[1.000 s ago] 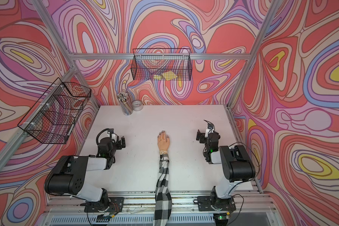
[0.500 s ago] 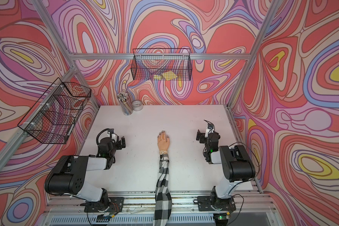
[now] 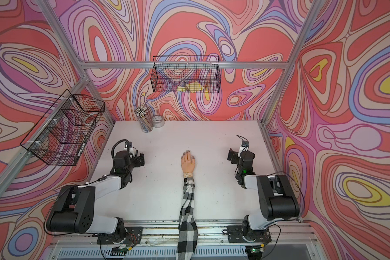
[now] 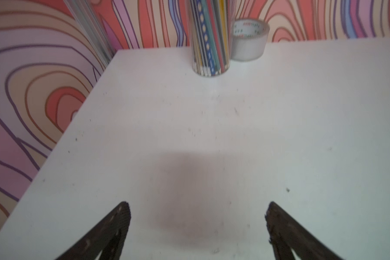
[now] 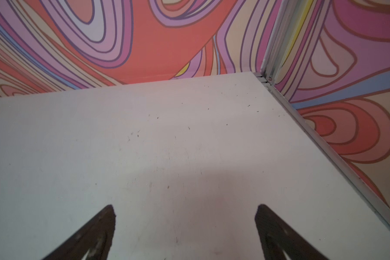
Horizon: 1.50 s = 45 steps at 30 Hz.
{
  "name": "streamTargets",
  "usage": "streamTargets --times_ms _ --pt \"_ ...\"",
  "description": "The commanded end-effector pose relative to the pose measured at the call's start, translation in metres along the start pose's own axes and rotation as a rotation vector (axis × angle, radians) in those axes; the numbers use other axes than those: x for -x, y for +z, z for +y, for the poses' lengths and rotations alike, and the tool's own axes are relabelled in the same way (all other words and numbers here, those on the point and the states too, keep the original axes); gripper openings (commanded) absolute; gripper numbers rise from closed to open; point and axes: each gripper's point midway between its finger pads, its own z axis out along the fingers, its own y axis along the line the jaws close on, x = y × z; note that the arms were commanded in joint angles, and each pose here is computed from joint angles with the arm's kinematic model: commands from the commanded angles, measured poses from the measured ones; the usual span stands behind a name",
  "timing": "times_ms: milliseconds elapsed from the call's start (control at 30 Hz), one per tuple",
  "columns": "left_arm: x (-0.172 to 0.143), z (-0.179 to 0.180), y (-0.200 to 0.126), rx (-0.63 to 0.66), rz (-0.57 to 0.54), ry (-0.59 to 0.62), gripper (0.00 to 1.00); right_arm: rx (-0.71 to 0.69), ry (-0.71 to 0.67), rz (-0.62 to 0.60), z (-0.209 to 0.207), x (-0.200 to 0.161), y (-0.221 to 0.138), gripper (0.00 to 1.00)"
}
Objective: Take off the watch
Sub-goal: Adjust the hand at the center of the board.
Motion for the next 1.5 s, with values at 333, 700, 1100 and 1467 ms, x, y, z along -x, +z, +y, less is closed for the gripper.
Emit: streamTargets --times_ms 333,700,1100,1467 --pt "-0.007 -0.062 -0.099 -0.134 0.38 -0.244 0.87 -0.019 0.384 0.39 0.011 0.001 -0.034 0.98" --pt "-0.069 -0.145 -0.156 -0.199 0.62 -0.274 0.87 0.311 0.505 0.556 0.076 -0.011 -0.07 0.97" --pt "-0.108 -0.25 -0.166 -0.305 0.746 -0.244 0.89 0.382 0.473 0.645 0.131 -0.042 -0.086 0.97" --pt "-0.132 -0.302 -0.156 -0.314 0.815 -0.156 0.89 0.389 0.478 0.666 0.135 -0.048 -0.081 0.96"
